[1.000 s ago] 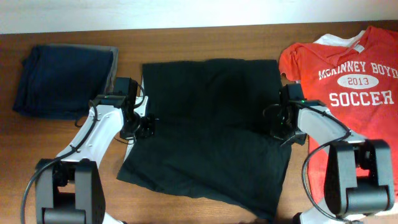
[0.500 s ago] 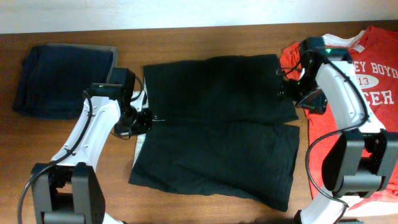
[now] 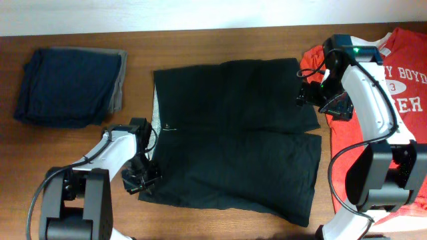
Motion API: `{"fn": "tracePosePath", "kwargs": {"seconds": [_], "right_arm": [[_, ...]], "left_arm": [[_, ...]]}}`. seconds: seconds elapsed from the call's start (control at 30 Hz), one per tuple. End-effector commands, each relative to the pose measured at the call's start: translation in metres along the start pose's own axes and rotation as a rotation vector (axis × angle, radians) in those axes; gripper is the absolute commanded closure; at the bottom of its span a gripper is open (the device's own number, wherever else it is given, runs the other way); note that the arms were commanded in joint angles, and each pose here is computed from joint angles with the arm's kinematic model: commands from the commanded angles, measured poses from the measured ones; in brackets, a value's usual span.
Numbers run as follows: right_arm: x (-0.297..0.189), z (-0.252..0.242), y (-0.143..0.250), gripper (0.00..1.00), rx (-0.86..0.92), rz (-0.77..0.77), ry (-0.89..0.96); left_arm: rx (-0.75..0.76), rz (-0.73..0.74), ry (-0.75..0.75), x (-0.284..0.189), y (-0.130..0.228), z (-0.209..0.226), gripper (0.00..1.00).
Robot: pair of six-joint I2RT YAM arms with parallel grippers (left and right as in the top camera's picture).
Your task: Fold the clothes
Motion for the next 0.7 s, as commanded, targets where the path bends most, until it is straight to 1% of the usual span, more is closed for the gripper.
{"fn": "tracePosePath", "kwargs": {"seconds": [0.0,0.1,0.2,0.27,0.33,0.37,0.43,0.47,0.5,0.53,0.57,0.6,0.63,0.67], "right_arm": [[-0.003,-0.001,-0.002,0.02,0.01,-0.008,-0.005],[-0.003,-0.001,-0.002,0.02,0.01,-0.008,-0.005],[-0.003,-0.001,-0.003,0.02,0.01,-0.008,-0.006],[-0.003,-0.001,-0.002,0.02,0.01,-0.008,-0.005],[-0.003,-0.001,-0.002,0.02,0.01,-0.008,-0.005],[-0.003,-0.001,-0.002,0.02,0.01,-0.008,-0.005],[-0.003,-0.001,-0.002,0.02,0.01,-0.008,-0.005],[-0.003,-0.001,-0.002,0.02,0.01,-0.008,-0.006],[-0.003,-0.001,-0.002,0.02,0.01,-0.008,-0.005],[-0.003,-0.001,-0.002,0.02,0.01,-0.008,-0.006],[-0.003,-0.001,-0.002,0.02,0.01,-0.008,-0.005],[-0.003,-0.001,-0.002,0.02,0.01,-0.008,-0.005],[-0.003,-0.001,-0.002,0.02,0.01,-0.008,-0.005],[-0.003,-0.001,-0.002,0.02,0.01,-0.008,-0.005]], "left_arm": [[-0.19,0.013,-0.024,0.013,0.008,0.007,0.99],[-0.274,0.017,-0.03,0.043,0.02,0.015,0.99],[-0.273,0.017,-0.037,0.037,0.023,0.017,0.99],[-0.24,-0.02,-0.041,0.017,0.019,0.016,0.99],[-0.199,-0.14,-0.012,-0.033,0.006,0.011,1.0],[-0.168,-0.239,0.036,-0.068,0.002,0.005,1.0],[-0.082,-0.401,0.103,-0.113,-0.002,-0.001,1.0],[0.076,-0.529,0.152,-0.139,-0.007,-0.01,0.95],[0.234,-0.639,0.209,-0.157,-0.013,-0.024,0.94],[0.257,-0.683,0.237,-0.165,-0.018,-0.03,0.9],[0.266,-0.72,0.244,-0.169,-0.027,-0.034,0.81],[0.271,-0.738,0.249,-0.168,-0.04,-0.039,0.77],[0.273,-0.745,0.253,-0.165,-0.054,-0.044,0.77],[0.274,-0.745,0.253,-0.157,-0.072,-0.05,0.84]]}}
Point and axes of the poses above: each gripper's point midway between its finger pads, its own x axis out along the fingers, its own z axis along the line the jaws close on, y = z × x, the point moved 3 cm from there along -x, back along the fingers, and after that the axes turned 6 degrees about x, right-handed, at the moved point
